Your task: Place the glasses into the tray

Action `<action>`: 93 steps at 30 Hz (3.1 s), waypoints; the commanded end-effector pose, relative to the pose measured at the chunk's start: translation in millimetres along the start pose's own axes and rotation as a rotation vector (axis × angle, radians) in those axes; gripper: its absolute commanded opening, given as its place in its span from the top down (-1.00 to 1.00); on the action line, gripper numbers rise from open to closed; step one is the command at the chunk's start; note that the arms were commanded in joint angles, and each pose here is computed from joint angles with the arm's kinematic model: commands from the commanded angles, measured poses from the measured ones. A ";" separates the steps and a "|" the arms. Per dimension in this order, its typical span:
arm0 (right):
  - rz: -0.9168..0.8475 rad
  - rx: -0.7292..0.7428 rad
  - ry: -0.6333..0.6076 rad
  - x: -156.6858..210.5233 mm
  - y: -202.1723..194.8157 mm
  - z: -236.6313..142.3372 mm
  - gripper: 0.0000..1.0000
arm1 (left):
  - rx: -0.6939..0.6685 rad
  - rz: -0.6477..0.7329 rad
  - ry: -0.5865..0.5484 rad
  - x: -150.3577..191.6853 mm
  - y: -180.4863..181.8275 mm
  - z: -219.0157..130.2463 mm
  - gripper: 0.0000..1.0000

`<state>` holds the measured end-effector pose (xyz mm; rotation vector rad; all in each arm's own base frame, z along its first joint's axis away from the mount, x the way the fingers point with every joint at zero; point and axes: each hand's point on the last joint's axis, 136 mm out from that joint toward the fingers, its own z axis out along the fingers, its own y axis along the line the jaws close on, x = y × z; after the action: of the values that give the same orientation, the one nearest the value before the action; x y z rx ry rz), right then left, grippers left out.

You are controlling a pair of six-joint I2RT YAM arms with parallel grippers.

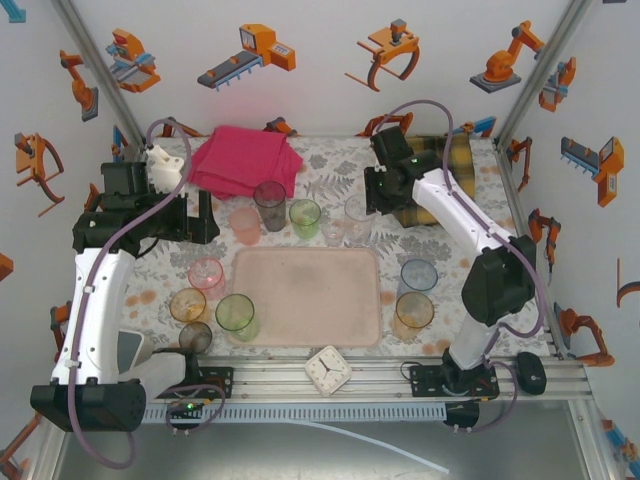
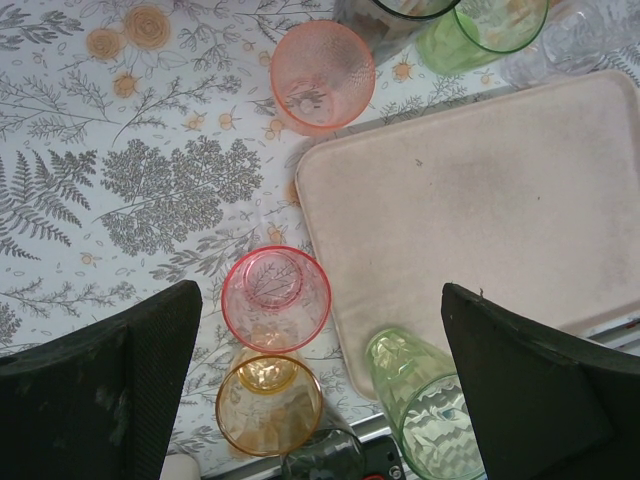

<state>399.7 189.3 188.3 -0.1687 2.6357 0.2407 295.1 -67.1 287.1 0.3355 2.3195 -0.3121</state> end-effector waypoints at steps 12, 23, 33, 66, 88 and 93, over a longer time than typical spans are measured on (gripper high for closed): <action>-0.009 0.025 -0.011 -20.6 -10.0 19.4 0.27 | 0.026 -0.036 0.008 3.0 -1.1 2.9 -0.94; -0.035 0.067 0.016 -19.7 -15.8 33.0 0.38 | 0.030 -0.047 0.011 4.5 0.1 3.8 -0.94; -0.042 0.094 0.025 -19.2 -20.7 36.1 0.56 | 0.045 -0.064 -0.001 3.8 -0.7 2.8 -0.94; -0.031 0.123 0.042 -12.2 -28.3 46.9 0.74 | 0.056 -0.073 -0.024 6.5 -3.1 -2.7 -0.94; 0.011 0.103 -0.037 -30.2 -43.2 2.8 0.99 | 0.041 -0.079 -0.035 1.9 0.2 -5.5 -0.94; 0.017 0.099 -0.064 -35.7 -46.2 -15.3 0.99 | 0.034 -0.088 -0.035 1.5 2.6 -5.5 -0.94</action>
<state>435.7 146.2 177.5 -0.0892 2.6421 0.0864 289.8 -64.7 282.8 0.2641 2.3203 -0.3986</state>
